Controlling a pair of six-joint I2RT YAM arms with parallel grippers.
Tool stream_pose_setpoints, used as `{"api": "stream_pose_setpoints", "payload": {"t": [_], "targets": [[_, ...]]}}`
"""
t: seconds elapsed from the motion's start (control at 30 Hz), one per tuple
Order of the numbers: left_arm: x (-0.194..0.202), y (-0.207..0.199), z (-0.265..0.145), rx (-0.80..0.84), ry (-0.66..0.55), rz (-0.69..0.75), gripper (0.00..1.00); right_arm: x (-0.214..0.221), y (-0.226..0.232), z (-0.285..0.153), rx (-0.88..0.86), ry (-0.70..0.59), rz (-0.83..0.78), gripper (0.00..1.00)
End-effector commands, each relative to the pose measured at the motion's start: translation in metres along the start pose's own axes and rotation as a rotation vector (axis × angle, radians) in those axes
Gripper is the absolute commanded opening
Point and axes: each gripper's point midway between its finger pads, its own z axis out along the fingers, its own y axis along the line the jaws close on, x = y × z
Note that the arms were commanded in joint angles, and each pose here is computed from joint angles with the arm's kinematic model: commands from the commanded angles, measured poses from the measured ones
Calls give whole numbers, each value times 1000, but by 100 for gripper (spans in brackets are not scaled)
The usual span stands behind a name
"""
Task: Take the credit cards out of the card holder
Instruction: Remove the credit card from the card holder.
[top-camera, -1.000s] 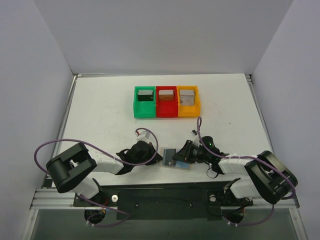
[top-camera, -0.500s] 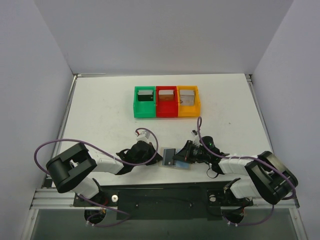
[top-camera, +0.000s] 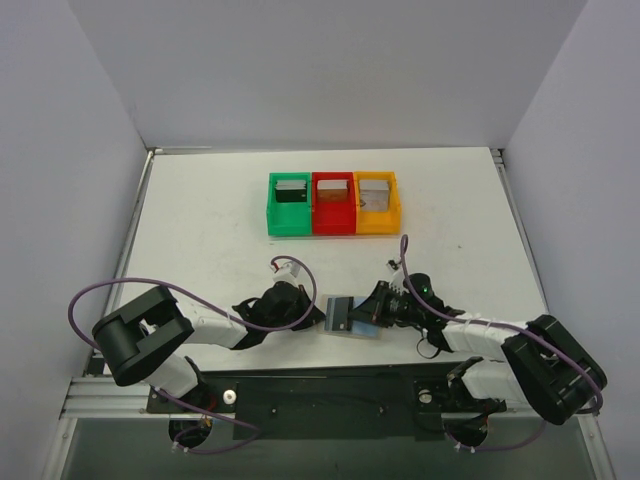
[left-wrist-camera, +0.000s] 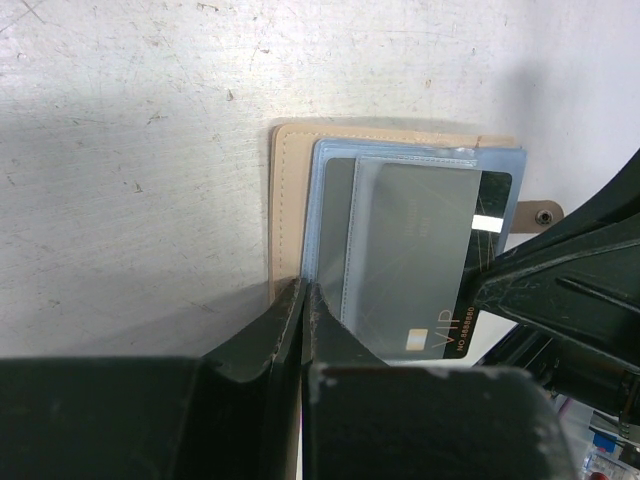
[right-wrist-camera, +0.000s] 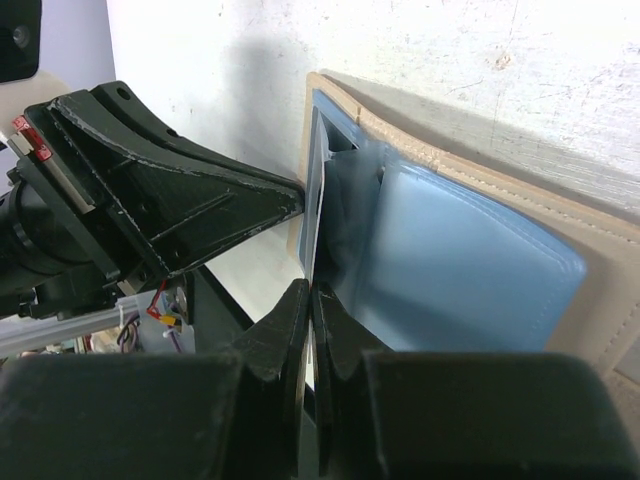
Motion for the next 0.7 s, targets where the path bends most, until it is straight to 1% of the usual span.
{"api": "stream_pose_setpoints", "payload": {"t": [0.0,0.5,0.6,0.63,0.67], "targets": [[35,69,-9,-234,112,57,0,-5,3,-5,-9,-18,-36,0],[28,62,-14,-215,90,49,0,-1,-3,-25,54,-22,-98,0],[24,57,-16,-199,75,44,6,-1,-4,-31,63,-29,-110,0],[23,56,-17,-198,70,44,10,-1,-4,-33,72,-27,-110,0],[20,54,-19,-195,63,43,12,-3,-2,-34,68,-37,-119,0]]}}
